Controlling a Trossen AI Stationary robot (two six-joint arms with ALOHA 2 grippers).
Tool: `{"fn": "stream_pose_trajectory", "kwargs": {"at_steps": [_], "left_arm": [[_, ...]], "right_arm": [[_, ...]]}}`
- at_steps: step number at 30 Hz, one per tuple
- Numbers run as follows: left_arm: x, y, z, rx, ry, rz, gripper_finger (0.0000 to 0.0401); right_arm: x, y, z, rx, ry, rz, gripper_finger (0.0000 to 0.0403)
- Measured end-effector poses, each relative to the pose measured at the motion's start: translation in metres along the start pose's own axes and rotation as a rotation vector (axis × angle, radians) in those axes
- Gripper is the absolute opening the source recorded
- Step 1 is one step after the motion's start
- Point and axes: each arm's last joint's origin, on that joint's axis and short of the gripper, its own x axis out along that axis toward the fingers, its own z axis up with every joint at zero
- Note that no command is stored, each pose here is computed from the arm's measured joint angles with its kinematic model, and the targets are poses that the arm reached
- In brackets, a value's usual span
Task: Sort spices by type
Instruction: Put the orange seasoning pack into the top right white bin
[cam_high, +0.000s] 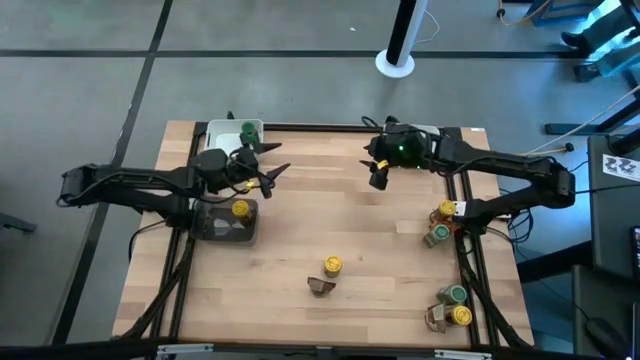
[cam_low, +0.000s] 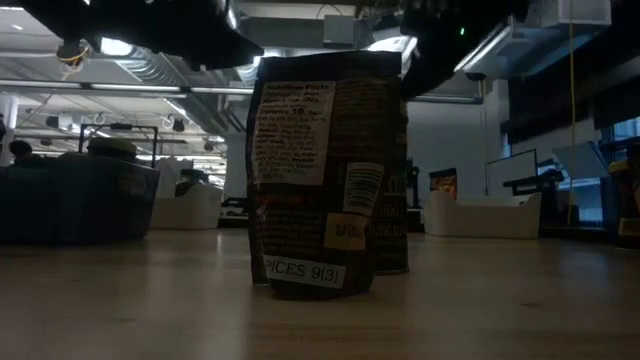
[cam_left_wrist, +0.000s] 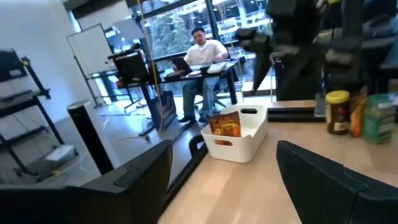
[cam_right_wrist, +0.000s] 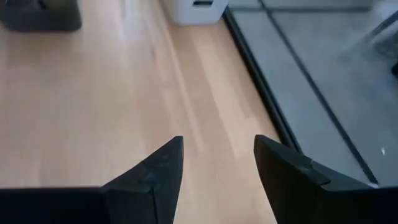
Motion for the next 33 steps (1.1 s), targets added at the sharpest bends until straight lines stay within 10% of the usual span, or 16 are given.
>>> {"fn": "stream_pose_trajectory", "kwargs": {"at_steps": [20,33], "left_arm": [[0.002,-0.005,0.002,0.046,-0.037,-0.014,0.0276],[0.001,-0.009,0.003,0.130,-0.042,-0.029,0.0275]], "right_arm": [[-0.093,0.055,-0.020,0.402,0.704,-0.032,0.0198],[-0.087,0.077,-0.052,0.448,0.868,-0.074,0.0198]]}}
